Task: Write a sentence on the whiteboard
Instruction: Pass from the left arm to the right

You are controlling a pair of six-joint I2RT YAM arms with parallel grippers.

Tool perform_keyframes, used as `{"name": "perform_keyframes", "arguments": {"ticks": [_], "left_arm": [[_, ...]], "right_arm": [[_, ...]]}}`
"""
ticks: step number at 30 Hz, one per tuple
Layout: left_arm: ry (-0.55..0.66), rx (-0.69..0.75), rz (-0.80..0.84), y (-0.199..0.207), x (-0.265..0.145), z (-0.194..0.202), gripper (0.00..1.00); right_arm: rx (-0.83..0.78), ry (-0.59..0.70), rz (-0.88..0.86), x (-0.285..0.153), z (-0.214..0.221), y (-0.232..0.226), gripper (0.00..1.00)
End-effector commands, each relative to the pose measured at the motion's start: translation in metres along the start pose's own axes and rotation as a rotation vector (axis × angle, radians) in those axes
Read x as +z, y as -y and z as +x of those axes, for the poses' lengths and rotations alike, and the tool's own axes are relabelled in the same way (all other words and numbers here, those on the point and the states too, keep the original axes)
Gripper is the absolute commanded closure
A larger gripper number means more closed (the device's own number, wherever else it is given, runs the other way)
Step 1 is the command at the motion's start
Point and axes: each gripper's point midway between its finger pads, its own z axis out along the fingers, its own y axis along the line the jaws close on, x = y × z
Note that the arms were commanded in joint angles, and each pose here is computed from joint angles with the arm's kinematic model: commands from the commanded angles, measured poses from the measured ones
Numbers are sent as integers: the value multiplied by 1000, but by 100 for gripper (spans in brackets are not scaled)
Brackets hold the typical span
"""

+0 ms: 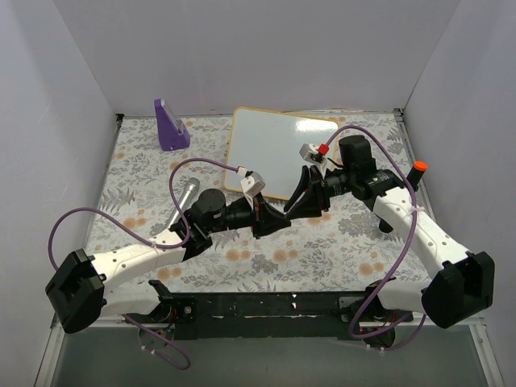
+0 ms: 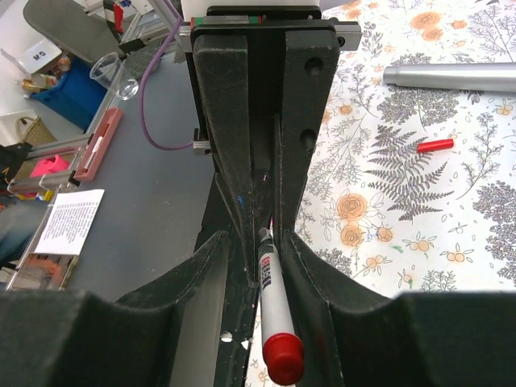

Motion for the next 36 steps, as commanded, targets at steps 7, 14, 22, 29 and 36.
{"name": "perform_keyframes", "arguments": {"ticks": [7, 14, 22, 29, 36], "left_arm": [[44, 51, 34, 12, -3, -23, 100], [41, 49, 38, 11, -2, -23, 100], [37, 49, 40, 11, -2, -21, 100], [42, 48, 27, 9, -3, -22, 100], [43, 35, 13, 8, -6, -25, 45]], "right_arm": [[-40, -2, -38, 2, -4, -11, 59], [-37, -15, -29, 4, -1, -8, 64], [-42, -24, -30, 5, 0, -8, 94], [-55, -26, -32, 5, -1, -9, 99], [-66, -37, 13, 3, -7, -4, 99]]}}
